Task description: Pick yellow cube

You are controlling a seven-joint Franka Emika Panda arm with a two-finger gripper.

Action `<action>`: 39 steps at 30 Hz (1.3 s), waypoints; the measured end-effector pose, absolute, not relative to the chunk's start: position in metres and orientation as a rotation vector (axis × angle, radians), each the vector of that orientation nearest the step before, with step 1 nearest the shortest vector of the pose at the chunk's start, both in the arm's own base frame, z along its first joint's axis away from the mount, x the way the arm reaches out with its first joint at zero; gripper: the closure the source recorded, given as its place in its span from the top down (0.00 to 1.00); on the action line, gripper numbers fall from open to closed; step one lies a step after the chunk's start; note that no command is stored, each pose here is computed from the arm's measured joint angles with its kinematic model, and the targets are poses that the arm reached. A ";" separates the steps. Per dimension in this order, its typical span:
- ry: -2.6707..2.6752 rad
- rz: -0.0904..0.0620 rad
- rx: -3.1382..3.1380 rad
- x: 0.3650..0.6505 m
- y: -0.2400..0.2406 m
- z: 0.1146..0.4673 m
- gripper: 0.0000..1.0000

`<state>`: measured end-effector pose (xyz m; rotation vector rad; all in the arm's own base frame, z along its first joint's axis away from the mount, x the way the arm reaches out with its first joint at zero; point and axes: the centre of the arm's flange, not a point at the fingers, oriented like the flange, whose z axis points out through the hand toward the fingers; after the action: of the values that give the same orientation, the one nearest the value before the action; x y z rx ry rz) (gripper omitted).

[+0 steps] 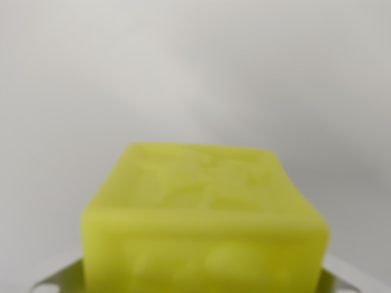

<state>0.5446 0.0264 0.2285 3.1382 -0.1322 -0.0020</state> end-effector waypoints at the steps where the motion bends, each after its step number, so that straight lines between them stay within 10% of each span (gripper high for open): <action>1: -0.132 -0.002 3.138 0.545 0.026 0.231 0.00; 39: -0.132 -0.003 3.138 0.545 0.026 0.326 0.00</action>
<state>0.5446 0.0263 0.3260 3.1379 -0.1323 -0.0031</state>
